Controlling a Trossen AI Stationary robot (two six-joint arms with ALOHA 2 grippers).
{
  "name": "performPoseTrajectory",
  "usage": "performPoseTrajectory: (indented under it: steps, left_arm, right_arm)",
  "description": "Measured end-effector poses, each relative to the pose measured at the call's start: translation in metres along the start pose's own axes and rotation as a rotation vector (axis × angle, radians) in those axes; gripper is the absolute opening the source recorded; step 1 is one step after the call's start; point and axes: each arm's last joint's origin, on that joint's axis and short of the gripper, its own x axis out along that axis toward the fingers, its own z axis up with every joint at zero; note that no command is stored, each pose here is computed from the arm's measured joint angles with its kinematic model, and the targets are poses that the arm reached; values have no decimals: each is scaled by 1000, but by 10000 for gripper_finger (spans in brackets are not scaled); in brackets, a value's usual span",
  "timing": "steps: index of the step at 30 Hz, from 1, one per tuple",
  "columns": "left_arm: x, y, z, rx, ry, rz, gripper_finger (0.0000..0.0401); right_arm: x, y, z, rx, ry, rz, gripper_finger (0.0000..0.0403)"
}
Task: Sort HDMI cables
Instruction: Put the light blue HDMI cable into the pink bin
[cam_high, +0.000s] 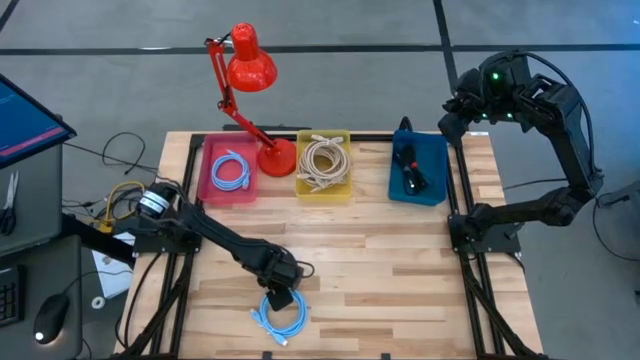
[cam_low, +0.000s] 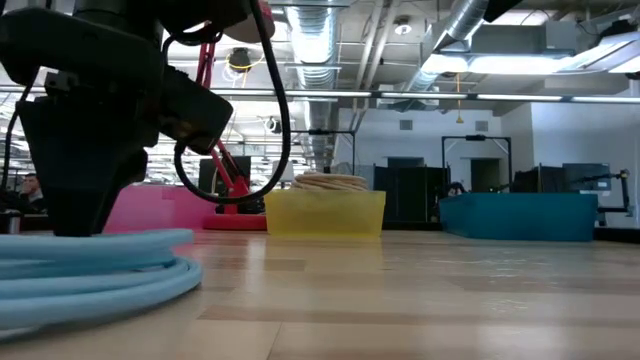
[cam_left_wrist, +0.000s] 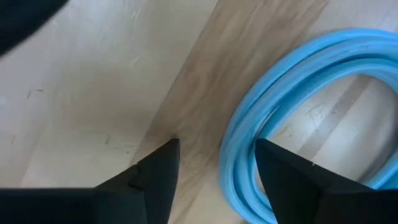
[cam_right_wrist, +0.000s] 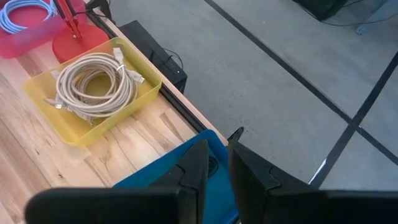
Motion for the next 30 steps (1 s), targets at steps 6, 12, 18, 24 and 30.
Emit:
performPoseTrajectory:
  steps: [6,12,18,24,30]
  left_arm:
    - [-2,2,-1,1,-18,8,135]
    - [-1,1,0,7,-30,-6,19]
    - [-13,1,-2,18,-64,-23,15]
    - [-59,3,-5,19,-246,-63,15]
    - [-115,27,-13,-48,-475,14,15]
  right_arm:
    - [0,0,0,0,-2,-1,55]
    - [0,0,0,-10,-2,-2,55]
    - [0,0,0,-18,-3,-2,55]
    - [0,0,1,-25,-8,-3,55]
    - [0,0,1,-25,-10,-3,55]
